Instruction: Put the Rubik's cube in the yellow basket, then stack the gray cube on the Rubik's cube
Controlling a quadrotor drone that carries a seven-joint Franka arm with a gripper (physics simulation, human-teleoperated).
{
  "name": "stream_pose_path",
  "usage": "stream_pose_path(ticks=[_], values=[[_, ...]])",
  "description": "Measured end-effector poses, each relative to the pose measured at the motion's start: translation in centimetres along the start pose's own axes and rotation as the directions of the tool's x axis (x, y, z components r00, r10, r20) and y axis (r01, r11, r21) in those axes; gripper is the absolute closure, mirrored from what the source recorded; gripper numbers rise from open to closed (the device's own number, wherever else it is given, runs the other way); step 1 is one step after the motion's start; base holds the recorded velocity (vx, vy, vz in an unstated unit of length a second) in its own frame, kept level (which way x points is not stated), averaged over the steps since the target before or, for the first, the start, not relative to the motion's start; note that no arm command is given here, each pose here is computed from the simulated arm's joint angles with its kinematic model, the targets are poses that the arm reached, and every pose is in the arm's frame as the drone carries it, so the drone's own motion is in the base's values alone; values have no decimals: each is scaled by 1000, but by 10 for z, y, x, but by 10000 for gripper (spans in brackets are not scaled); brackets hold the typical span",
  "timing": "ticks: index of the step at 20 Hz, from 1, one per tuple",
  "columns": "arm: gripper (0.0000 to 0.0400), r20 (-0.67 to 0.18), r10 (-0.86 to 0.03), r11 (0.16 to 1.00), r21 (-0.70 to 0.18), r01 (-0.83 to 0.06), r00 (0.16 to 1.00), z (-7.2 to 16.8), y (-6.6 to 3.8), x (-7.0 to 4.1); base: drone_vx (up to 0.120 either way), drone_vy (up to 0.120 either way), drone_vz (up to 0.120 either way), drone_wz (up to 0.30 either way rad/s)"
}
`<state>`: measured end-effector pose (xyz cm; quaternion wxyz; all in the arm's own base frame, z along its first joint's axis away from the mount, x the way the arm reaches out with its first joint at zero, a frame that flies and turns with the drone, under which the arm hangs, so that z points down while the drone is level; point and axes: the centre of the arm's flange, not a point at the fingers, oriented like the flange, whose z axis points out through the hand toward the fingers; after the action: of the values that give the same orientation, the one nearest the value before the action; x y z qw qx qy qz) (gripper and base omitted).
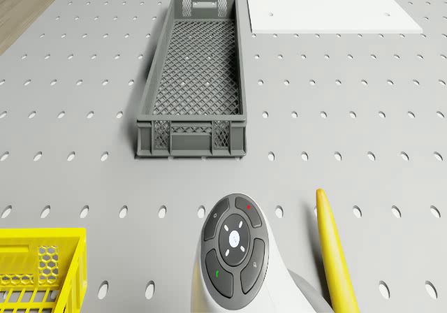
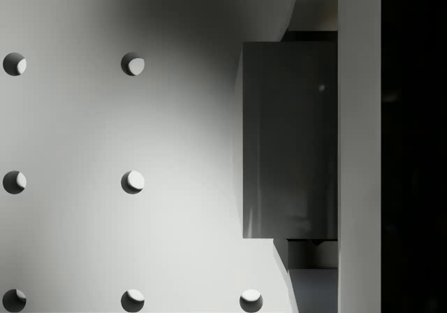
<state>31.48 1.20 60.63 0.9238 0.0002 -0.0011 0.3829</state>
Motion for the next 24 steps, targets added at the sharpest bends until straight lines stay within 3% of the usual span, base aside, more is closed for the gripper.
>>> stream_pose_path(ticks=[9, 15, 24], values=[[148, 0, 0, 1000, 0, 0, 1000, -11, 0, 0, 0, 0, 4, 0], [149, 0, 0, 1000, 0, 0, 1000, -29, 0, 0, 0, 7, 120, 0], [150, 0, 0, 1000, 0, 0, 1000, -36, 0, 0, -116, 120, 98, 0]])
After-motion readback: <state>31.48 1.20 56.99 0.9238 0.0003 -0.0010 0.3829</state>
